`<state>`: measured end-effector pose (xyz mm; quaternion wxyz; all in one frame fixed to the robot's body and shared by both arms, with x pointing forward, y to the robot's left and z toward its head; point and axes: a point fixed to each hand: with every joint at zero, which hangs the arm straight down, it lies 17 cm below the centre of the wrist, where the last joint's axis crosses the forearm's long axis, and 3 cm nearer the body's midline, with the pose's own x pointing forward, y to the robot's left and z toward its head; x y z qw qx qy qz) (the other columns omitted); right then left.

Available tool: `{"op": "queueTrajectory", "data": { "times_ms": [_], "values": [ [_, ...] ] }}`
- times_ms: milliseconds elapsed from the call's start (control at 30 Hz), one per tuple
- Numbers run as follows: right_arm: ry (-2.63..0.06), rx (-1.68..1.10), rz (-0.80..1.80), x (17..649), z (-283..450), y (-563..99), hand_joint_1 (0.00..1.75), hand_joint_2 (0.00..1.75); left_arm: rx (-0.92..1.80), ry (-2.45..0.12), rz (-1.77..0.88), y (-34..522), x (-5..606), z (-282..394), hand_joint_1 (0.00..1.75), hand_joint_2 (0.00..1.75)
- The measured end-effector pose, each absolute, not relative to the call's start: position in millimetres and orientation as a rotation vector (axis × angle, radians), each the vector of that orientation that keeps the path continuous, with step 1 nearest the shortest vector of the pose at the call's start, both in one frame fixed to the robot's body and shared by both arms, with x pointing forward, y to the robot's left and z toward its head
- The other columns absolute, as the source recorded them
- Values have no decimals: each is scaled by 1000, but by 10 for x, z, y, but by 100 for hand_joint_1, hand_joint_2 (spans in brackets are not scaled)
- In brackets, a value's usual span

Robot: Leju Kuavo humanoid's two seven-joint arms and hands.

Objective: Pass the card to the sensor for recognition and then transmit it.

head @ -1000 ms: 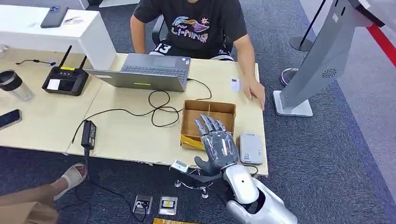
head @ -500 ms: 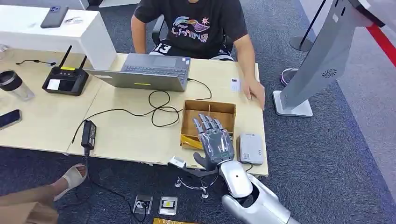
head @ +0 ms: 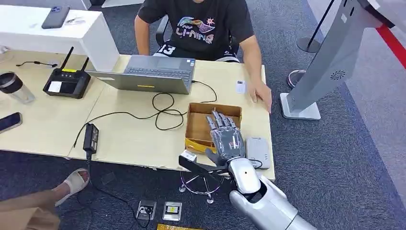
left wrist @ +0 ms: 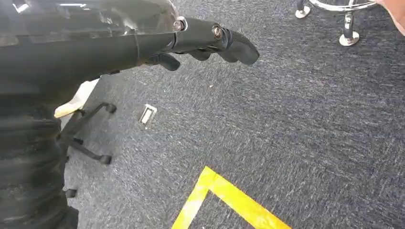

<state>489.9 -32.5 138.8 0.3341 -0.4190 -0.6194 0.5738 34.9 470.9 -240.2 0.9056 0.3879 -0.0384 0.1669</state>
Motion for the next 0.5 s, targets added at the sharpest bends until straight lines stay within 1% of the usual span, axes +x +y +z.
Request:
{"op": "queueTrajectory", "data": {
  "times_ms": [67, 100, 300, 333, 433, 500],
  "values": [
    [-1600, -1101, 1491, 4932, 1364, -375, 45, 175, 801, -79, 344, 4709, 345, -2402, 0, 175],
    [-1593, -1105, 1489, 4947, 1358, -395, 40, 175, 802, -79, 344, 4712, 344, -2401, 0, 175],
    [-1560, -1125, 1473, 5020, 1323, -504, 52, 175, 804, -90, 340, 4717, 363, -2397, 0, 175],
    [-1554, -1127, 1468, 5031, 1315, -527, 51, 175, 804, -94, 338, 4717, 371, -2396, 0, 175],
    [-1530, -1136, 1450, 5069, 1296, -610, 54, 175, 806, -107, 331, 4722, 394, -2391, 0, 175],
    [-1517, -1141, 1442, 5089, 1279, -666, 66, 175, 808, -113, 326, 4725, 407, -2389, 0, 175]
  ]
}}
